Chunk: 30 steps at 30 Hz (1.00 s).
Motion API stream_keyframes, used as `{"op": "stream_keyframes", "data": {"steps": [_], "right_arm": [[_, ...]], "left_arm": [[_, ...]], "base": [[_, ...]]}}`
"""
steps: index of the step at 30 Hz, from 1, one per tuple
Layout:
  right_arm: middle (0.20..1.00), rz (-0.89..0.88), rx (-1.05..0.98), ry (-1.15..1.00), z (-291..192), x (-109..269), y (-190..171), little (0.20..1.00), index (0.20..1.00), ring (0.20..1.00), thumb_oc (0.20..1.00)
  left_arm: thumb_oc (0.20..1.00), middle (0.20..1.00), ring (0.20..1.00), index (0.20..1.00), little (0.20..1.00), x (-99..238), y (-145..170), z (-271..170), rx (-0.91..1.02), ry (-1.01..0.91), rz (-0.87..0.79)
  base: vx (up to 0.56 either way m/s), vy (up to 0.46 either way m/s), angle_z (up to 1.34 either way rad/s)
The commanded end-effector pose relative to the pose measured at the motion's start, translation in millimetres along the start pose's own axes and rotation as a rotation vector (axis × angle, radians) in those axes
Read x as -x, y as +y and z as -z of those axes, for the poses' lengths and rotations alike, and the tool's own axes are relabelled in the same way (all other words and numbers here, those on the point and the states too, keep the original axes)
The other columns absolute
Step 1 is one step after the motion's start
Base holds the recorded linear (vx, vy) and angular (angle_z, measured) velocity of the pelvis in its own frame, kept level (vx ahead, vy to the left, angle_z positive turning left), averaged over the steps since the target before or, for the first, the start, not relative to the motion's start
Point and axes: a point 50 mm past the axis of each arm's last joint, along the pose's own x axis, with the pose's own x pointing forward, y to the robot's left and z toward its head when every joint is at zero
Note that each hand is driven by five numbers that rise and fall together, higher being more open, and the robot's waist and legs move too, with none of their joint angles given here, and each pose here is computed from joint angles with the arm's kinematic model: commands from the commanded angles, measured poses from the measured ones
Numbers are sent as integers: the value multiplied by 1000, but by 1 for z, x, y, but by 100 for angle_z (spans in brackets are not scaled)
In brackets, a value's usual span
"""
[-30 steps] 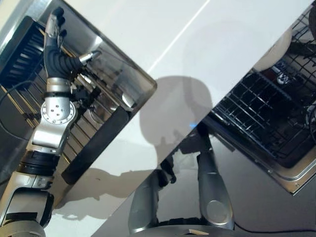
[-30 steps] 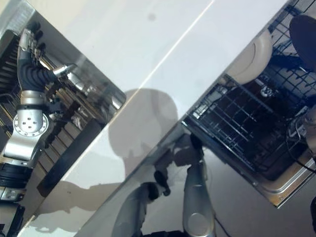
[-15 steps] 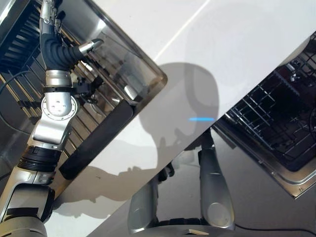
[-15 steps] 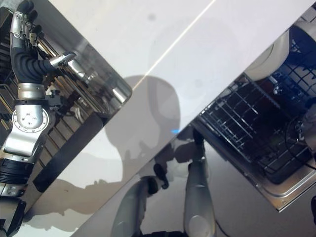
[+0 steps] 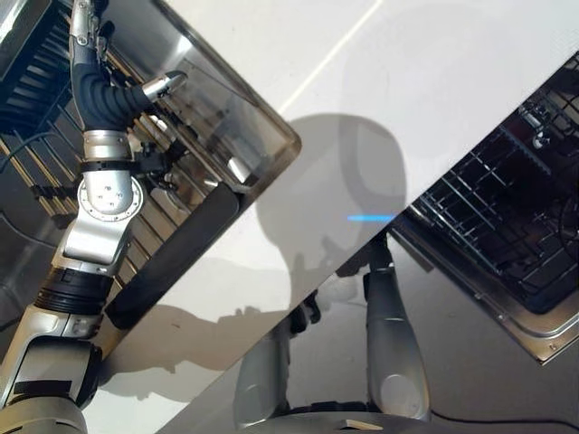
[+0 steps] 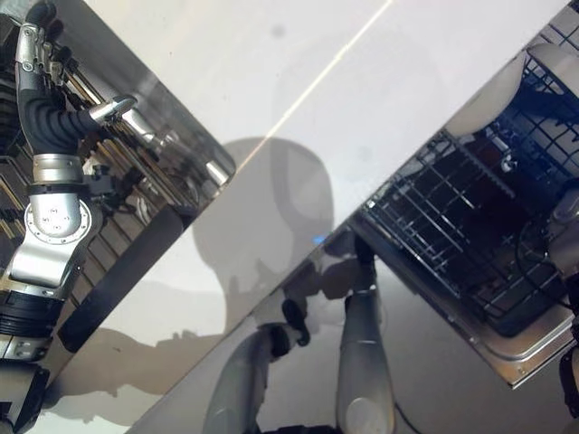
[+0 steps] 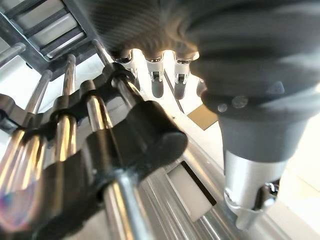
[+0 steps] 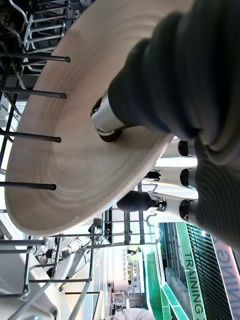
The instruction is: Pick up plates and place into dishwasher.
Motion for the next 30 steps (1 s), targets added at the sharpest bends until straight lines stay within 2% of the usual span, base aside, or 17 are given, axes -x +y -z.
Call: {"op": "stream_keyframes", "data": {"steps": [1, 3, 4, 5, 18, 30], "right_arm": [[200, -241, 6, 31, 3, 40, 44, 200, 200, 200, 200], [200, -245, 3, 46, 6, 42, 44, 200, 200, 200, 200], [561, -252, 2, 52, 7, 43, 45, 561, 561, 561, 561], [1000, -256, 3, 57, 9, 44, 46, 1000, 1000, 1000, 1000], [1000, -281, -32, 123, 25, 64, 53, 1000, 1000, 1000, 1000], [1000, -341, -68, 231, 51, 104, 64, 1000, 1000, 1000, 1000]], "left_arm": [[1000, 1000, 1000, 1000, 1000, 35, -19, 30, -5, 176, 103], [1000, 1000, 1000, 1000, 1000, 37, -18, 30, -2, 180, 100], [1000, 1000, 1000, 1000, 1000, 37, -17, 31, -2, 183, 99], [1000, 1000, 1000, 1000, 1000, 38, -16, 31, -1, 184, 96], [1000, 1000, 1000, 1000, 1000, 46, -4, 36, 11, 208, 89], [1000, 1000, 1000, 1000, 1000, 60, 9, 46, -4, 257, 91]], "base": [[0, 0, 0], [0, 0, 0], [0, 0, 0], [0, 0, 0], [2, -13, 4], [9, -19, 1]]}}
